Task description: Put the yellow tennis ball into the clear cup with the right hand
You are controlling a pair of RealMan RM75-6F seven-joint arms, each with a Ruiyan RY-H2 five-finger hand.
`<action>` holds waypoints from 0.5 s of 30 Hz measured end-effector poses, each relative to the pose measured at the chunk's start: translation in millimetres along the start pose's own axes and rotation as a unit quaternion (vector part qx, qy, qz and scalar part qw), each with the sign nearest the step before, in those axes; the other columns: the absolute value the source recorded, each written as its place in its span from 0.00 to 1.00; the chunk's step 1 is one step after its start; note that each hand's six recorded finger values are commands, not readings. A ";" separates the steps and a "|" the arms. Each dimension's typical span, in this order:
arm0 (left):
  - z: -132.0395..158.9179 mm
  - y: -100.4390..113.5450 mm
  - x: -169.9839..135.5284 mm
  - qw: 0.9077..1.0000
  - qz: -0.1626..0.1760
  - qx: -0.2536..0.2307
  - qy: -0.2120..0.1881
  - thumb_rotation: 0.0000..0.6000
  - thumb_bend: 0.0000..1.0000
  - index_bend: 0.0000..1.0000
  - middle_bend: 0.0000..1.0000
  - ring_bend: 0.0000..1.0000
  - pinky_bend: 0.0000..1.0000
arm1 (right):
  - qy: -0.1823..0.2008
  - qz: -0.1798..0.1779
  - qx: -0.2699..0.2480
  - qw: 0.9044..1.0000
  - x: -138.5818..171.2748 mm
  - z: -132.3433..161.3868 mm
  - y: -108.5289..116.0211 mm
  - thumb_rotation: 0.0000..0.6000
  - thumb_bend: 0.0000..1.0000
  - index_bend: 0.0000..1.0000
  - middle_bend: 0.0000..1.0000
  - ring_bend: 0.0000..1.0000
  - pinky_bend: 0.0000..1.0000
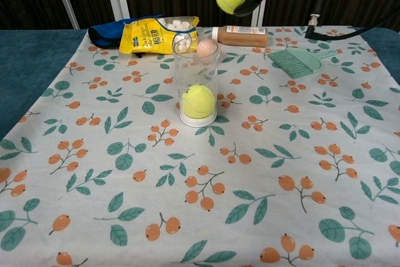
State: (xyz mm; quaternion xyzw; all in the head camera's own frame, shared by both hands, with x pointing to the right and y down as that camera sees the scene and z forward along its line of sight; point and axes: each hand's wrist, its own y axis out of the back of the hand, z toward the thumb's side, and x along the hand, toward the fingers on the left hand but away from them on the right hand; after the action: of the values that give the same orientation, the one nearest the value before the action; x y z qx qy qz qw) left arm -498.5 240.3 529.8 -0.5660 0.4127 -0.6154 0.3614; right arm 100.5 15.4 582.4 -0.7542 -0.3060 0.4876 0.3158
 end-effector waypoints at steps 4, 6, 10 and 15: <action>-0.9 -0.6 1.3 1.000 -0.003 -0.001 0.001 1.00 0.00 0.14 0.00 0.00 0.06 | 0.015 0.006 -0.006 1.000 -3.8 22.3 -11.5 1.00 0.34 0.50 0.42 0.45 0.11; -1.3 -0.1 1.4 1.000 -0.002 -0.002 0.001 1.00 0.00 0.14 0.00 0.00 0.06 | 0.019 0.010 -0.007 1.000 -5.9 30.8 -17.8 1.00 0.34 0.50 0.42 0.44 0.11; -3.0 0.7 2.0 1.000 -0.001 -0.005 0.003 1.00 0.00 0.14 0.00 0.00 0.06 | 0.021 0.017 -0.007 1.000 -10.3 40.6 -29.0 1.00 0.34 0.49 0.41 0.42 0.11; -4.7 2.8 2.6 1.000 0.002 -0.008 0.004 1.00 0.00 0.14 0.00 0.00 0.06 | 0.024 0.024 -0.008 0.999 -11.9 45.8 -38.2 1.00 0.34 0.45 0.37 0.35 0.09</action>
State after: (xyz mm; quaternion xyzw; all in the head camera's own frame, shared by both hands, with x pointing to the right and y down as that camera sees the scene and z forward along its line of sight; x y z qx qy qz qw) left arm -503.5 237.2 528.2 -0.5653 0.4207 -0.6136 0.3562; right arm 48.1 37.9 603.6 -0.7758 -0.2839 0.4741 0.3047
